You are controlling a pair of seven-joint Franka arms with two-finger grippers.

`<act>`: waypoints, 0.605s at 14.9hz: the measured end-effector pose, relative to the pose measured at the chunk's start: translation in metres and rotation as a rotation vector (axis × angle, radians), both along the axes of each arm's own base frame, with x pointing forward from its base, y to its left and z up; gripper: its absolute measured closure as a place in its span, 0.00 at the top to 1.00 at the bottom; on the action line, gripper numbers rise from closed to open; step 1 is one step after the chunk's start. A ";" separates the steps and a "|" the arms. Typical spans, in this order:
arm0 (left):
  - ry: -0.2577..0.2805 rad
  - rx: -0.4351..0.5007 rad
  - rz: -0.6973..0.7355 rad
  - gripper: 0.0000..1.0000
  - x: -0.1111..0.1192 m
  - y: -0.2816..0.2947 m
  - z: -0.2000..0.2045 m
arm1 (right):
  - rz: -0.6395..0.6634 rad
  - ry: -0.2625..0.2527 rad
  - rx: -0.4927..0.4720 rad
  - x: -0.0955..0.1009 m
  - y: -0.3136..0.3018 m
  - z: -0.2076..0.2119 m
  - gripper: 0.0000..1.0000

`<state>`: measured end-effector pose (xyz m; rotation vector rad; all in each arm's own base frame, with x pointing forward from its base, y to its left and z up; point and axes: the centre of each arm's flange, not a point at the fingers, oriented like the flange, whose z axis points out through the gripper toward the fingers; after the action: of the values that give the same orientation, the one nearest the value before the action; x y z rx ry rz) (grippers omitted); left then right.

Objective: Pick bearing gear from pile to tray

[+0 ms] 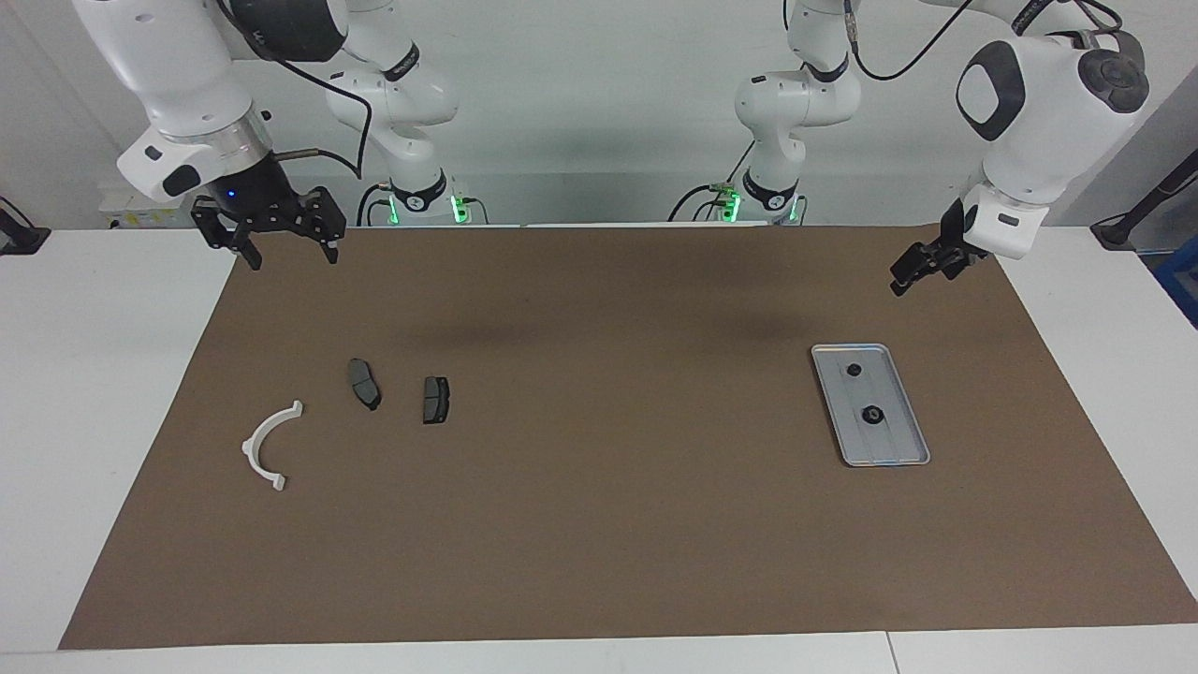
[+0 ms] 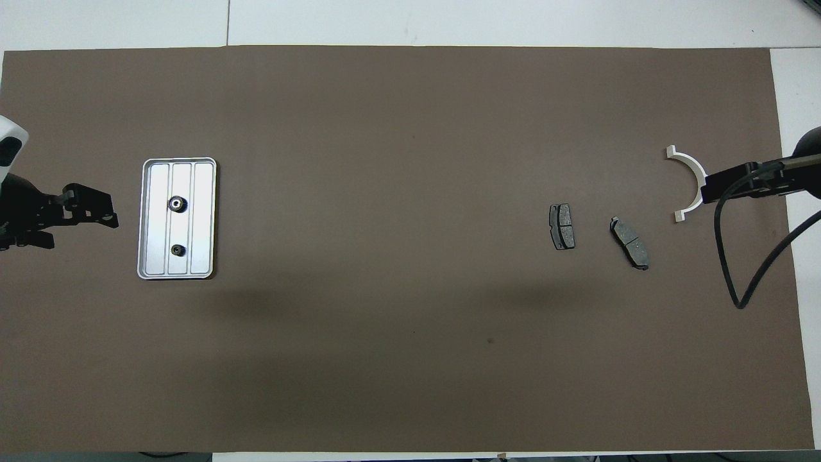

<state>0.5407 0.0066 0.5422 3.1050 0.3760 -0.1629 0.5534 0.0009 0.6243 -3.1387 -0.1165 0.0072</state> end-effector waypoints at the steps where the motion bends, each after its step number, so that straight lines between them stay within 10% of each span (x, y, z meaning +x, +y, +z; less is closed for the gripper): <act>1: -0.002 0.000 0.000 1.00 -0.001 0.000 0.002 | 0.000 0.000 0.000 0.000 0.000 0.000 1.00; 9: -0.026 -0.001 -0.015 1.00 -0.002 -0.004 0.031 | 0.000 0.000 0.000 0.000 0.000 0.000 1.00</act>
<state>0.5385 0.0028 0.5736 3.1067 0.3528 -0.1232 0.5534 0.0009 0.6243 -3.1387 -0.1165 0.0072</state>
